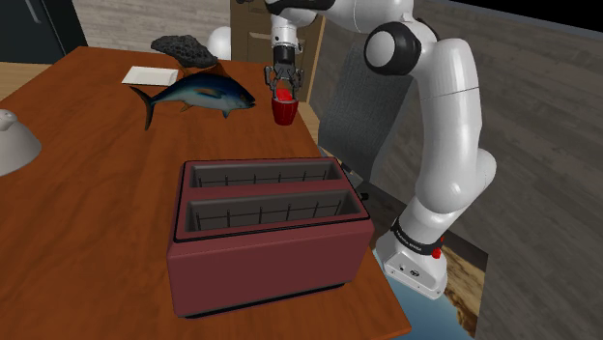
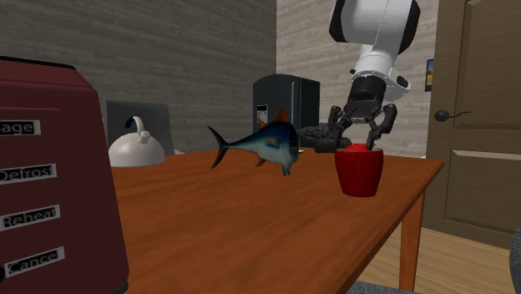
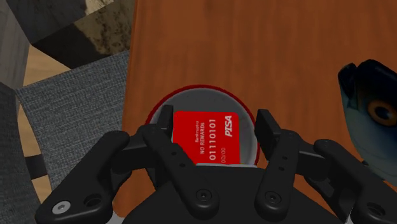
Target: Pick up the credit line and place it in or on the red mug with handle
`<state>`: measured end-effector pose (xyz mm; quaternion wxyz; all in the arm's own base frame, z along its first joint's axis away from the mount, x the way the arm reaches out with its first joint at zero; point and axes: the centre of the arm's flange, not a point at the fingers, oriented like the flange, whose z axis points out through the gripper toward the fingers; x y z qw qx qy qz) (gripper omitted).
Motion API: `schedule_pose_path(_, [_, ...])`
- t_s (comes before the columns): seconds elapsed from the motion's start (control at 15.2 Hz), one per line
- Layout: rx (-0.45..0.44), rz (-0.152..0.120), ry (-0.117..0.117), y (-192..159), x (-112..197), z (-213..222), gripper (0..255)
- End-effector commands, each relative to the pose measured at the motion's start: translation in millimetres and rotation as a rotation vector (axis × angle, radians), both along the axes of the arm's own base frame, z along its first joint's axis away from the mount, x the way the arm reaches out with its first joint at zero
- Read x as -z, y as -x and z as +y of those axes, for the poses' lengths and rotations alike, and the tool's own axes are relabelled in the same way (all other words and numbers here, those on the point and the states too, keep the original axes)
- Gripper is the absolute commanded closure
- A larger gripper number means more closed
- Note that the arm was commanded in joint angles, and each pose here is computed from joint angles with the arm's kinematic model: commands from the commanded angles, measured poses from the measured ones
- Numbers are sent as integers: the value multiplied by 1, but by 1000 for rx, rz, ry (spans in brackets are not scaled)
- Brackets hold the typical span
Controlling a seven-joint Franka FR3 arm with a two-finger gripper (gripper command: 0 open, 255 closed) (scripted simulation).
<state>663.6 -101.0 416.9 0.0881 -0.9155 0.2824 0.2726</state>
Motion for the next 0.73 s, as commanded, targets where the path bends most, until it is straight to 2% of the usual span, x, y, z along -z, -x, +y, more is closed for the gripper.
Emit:
schedule_pose_path(0.0, [0,2,0,-8,-16,-7,0])
schedule_pose_path(0.13, [0,2,0,-18,-36,-14,0])
schedule_pose_path(0.66, [0,2,0,-18,-36,-14,0])
